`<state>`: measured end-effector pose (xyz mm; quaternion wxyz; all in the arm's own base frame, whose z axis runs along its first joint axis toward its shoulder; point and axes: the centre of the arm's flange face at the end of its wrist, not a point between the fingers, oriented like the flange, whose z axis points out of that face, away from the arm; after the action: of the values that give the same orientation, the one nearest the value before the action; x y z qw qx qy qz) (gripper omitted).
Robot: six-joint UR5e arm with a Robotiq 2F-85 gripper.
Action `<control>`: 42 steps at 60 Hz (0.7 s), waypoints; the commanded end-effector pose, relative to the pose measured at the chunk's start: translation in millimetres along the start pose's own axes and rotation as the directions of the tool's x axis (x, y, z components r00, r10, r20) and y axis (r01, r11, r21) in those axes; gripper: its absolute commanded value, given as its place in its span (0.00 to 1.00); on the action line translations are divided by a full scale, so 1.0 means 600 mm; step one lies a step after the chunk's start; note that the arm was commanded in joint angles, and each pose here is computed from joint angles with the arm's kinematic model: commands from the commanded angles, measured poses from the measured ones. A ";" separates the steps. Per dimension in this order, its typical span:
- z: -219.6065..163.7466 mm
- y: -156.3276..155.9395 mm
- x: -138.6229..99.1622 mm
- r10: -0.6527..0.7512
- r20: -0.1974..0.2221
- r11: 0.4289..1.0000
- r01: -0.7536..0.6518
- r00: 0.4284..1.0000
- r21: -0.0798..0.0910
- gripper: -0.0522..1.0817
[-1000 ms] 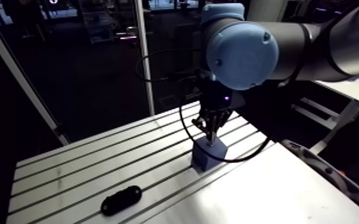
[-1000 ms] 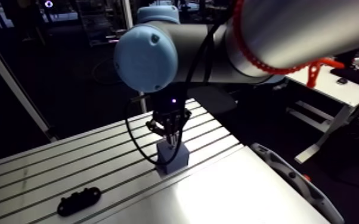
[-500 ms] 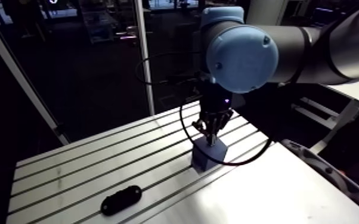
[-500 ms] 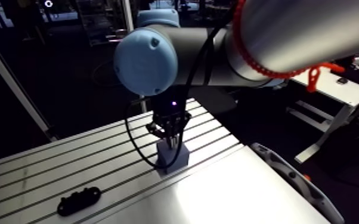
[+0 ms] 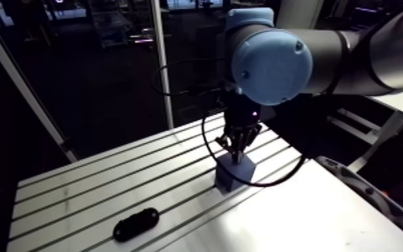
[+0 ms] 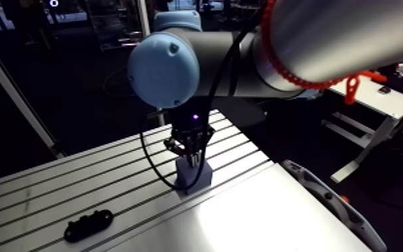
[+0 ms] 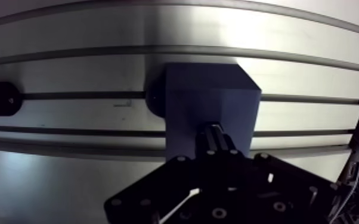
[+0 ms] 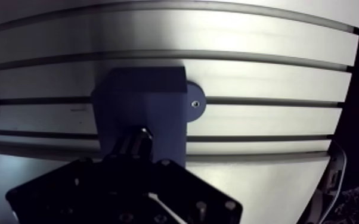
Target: Pick up the M10 bolt and insert it into the hex recess until seated.
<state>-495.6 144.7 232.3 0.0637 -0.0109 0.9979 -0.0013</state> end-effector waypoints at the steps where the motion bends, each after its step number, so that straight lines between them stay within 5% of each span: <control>1: 0.002 0.000 -0.001 -0.001 0.003 1.000 0.001 1.000 0.002 1.00; 42: 0.010 0.001 -0.001 -0.006 0.016 1.000 0.006 1.000 -0.003 1.00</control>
<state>-494.2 144.8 228.1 0.0696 -0.0133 0.9975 -0.0002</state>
